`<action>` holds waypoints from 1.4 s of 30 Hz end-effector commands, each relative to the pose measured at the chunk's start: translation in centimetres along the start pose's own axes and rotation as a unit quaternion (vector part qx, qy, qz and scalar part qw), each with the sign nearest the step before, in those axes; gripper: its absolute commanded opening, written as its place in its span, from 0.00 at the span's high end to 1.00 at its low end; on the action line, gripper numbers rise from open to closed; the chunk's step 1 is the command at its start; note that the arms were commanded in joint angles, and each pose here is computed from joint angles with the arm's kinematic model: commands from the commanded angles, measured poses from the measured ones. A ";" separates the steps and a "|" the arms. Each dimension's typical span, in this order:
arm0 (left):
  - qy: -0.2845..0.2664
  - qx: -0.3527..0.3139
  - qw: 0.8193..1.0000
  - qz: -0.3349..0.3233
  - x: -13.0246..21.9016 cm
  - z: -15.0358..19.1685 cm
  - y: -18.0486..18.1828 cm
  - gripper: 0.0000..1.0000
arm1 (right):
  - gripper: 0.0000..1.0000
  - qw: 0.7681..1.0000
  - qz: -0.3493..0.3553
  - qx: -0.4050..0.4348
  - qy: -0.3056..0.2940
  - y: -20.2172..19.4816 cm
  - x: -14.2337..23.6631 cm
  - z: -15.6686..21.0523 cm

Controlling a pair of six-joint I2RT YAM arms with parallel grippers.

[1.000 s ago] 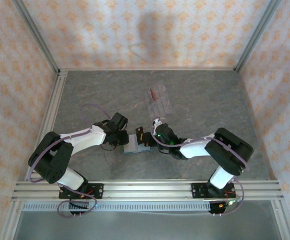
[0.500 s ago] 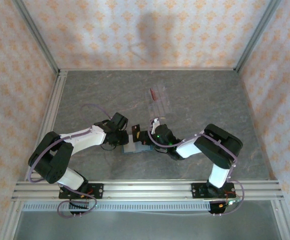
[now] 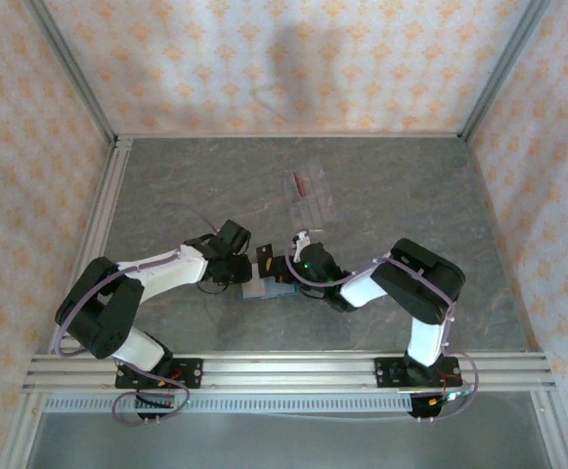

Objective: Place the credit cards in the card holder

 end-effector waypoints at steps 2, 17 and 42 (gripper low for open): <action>0.022 -0.003 0.999 -0.022 -0.8 1.0 0.7 0.78 | 1.00 1.000 -0.010 0.013 -0.008 0.6 -0.7 -0.3; 0.022 -0.003 0.999 -0.024 -0.8 1.0 0.8 0.78 | 1.00 1.000 0.000 0.001 0.026 0.1 0.5 3.4; 0.022 -0.002 1.000 -0.020 -0.6 1.0 0.7 0.76 | 1.00 0.994 0.061 -0.049 0.078 -1.2 0.4 5.5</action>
Point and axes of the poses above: each hand's point on the last joint's axis, 136 mm out from that joint toward the fingers, its own x axis back along the fingers, its own y axis along the line the jaws close on, z = x × y, the point moved 2 cm from there along x, back along the fingers, and after that the axes turned 7 degrees about x, right-handed, at the moved point
